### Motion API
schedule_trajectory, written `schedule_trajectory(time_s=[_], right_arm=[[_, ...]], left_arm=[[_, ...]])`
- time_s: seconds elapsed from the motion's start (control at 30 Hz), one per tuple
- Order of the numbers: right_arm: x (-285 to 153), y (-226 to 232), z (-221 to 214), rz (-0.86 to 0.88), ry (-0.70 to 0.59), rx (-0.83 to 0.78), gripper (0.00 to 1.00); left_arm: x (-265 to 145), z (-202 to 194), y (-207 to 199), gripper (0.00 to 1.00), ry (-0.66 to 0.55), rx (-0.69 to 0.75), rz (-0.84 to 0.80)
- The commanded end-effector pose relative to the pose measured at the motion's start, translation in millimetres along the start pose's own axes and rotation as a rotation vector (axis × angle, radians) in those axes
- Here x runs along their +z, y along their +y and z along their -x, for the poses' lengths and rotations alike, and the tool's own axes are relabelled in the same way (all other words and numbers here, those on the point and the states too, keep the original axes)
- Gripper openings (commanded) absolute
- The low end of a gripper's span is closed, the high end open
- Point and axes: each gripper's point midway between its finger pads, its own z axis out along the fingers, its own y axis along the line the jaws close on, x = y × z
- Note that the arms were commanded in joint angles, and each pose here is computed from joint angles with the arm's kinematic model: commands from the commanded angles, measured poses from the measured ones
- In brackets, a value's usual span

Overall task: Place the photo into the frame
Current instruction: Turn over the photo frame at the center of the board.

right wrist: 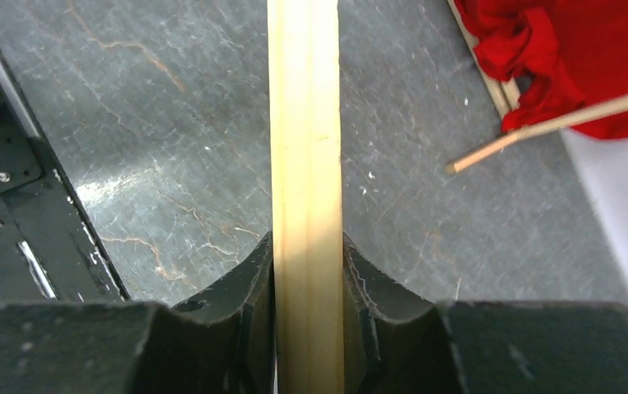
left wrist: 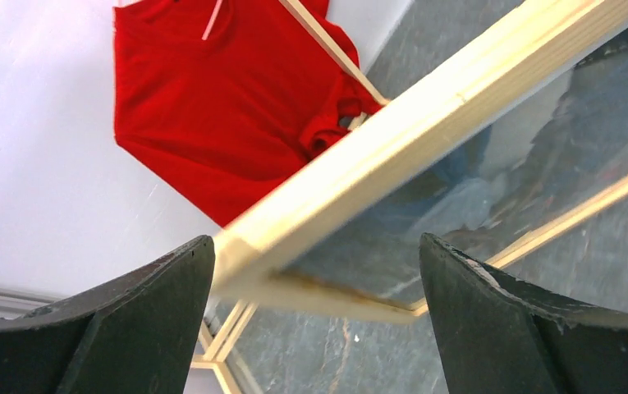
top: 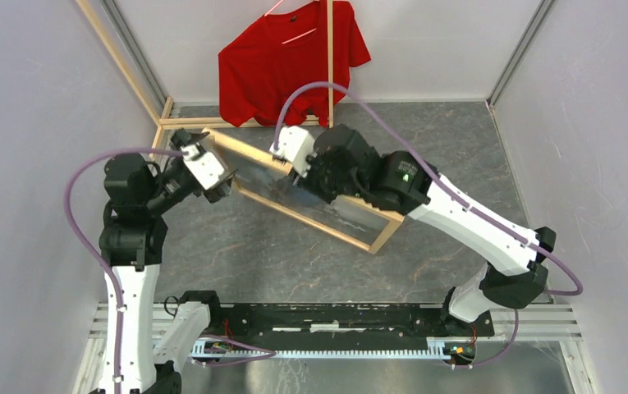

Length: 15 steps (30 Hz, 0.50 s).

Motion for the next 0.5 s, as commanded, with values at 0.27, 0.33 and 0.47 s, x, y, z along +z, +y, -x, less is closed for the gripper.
schedule_trajectory(time_s=[0.27, 0.33, 0.47], right_arm=[[28, -75, -37, 0.137, -0.092, 0.422, 0.26], [33, -87, -46, 0.136, -0.091, 0.460, 0.26], [49, -100, -65, 0.171, -0.072, 0.506, 0.26]], left_arm=[[6, 11, 2, 1.00, 0.046, -0.373, -0.057], [8, 9, 0, 1.00, 0.054, -0.396, -0.059], [12, -3, -5, 1.00, 0.093, -0.437, -0.082]])
